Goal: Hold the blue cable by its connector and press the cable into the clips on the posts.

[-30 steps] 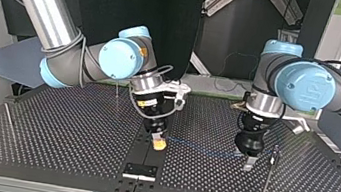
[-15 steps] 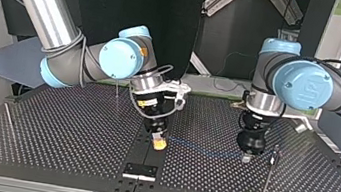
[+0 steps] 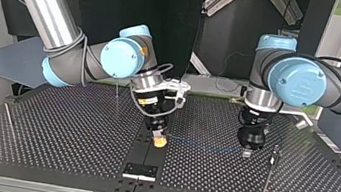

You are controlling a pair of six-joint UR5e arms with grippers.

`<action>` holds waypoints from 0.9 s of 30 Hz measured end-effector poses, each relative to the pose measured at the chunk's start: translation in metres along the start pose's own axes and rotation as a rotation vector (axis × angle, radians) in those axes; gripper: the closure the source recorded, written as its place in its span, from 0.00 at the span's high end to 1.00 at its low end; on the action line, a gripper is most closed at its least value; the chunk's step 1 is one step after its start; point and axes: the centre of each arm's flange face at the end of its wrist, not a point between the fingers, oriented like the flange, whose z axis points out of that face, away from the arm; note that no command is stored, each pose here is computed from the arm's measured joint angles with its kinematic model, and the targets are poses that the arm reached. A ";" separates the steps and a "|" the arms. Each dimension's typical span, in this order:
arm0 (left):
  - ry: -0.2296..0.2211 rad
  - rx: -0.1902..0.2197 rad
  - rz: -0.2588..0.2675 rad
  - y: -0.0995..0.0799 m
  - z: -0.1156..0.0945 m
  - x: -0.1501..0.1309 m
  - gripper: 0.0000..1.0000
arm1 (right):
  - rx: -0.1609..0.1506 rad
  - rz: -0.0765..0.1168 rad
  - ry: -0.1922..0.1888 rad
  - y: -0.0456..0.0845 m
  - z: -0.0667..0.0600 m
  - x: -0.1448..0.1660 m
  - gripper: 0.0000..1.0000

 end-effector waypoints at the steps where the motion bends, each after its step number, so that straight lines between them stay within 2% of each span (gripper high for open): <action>1: 0.001 0.001 0.001 -0.001 -0.001 0.002 0.00 | 0.000 -0.001 -0.006 0.000 -0.001 -0.003 0.00; 9: 0.012 0.016 0.008 -0.010 -0.007 0.017 0.00 | -0.005 -0.013 -0.058 -0.002 -0.010 -0.030 0.00; 18: 0.031 0.026 0.029 -0.026 -0.019 0.029 0.00 | -0.050 -0.018 -0.122 -0.003 -0.025 -0.066 0.00; 23: 0.064 0.035 0.056 -0.036 -0.025 0.047 0.00 | -0.055 -0.013 -0.153 -0.006 -0.034 -0.086 0.00; 27: 0.104 0.041 0.090 -0.048 -0.027 0.066 0.00 | -0.055 0.006 -0.165 -0.008 -0.040 -0.100 0.00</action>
